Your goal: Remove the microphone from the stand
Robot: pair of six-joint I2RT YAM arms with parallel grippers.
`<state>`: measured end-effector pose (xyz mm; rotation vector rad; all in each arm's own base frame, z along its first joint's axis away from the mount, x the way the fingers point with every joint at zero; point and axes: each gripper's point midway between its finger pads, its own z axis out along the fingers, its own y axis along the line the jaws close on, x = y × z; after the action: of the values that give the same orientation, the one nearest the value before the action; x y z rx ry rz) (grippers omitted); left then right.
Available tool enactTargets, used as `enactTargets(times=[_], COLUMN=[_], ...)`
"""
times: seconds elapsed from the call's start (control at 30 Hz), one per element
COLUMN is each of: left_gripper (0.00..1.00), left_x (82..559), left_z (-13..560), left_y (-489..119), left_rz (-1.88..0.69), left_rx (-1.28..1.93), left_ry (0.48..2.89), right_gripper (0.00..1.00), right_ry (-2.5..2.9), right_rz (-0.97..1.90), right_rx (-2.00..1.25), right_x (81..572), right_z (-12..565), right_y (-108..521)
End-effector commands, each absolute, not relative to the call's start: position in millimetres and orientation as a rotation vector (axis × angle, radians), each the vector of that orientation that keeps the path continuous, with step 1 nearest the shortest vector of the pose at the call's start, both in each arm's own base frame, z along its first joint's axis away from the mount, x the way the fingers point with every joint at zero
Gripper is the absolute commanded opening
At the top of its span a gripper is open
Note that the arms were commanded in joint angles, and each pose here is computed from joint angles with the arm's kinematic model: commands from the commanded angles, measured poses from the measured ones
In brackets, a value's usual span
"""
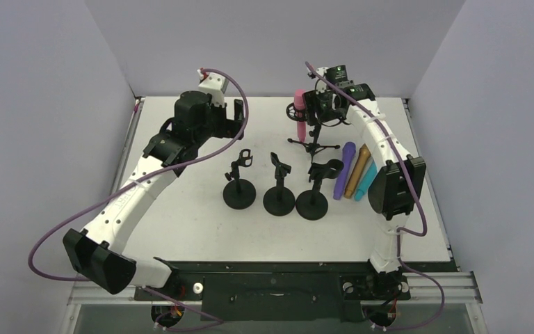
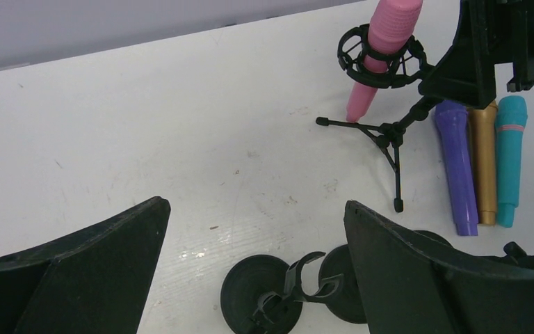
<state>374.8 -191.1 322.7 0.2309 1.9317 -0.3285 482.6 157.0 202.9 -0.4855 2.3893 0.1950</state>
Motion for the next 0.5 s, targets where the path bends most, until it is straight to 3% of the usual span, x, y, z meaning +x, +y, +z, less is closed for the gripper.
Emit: enactTargets(times=[0.0,0.3,0.47], left_gripper=[0.96,0.96,0.96], left_x=[390.7,417.8,428.4], left_z=[350.5,347.6,345.5], left_y=[-193.9,-198.1,-203.4], left_rz=[-0.365,-0.403,-0.434], left_rx=[0.208,0.182,0.190], left_ry=[1.876,1.890,1.893], right_gripper=[0.59,0.51,0.33], right_ry=[2.353,2.383,2.365], right_rz=[0.268,0.242,0.272], right_rx=[-0.565,-0.591,-0.608], right_x=[480.1,481.6,483.1], right_z=[204.2,182.9,183.0], right_y=[173.8,174.3,180.7])
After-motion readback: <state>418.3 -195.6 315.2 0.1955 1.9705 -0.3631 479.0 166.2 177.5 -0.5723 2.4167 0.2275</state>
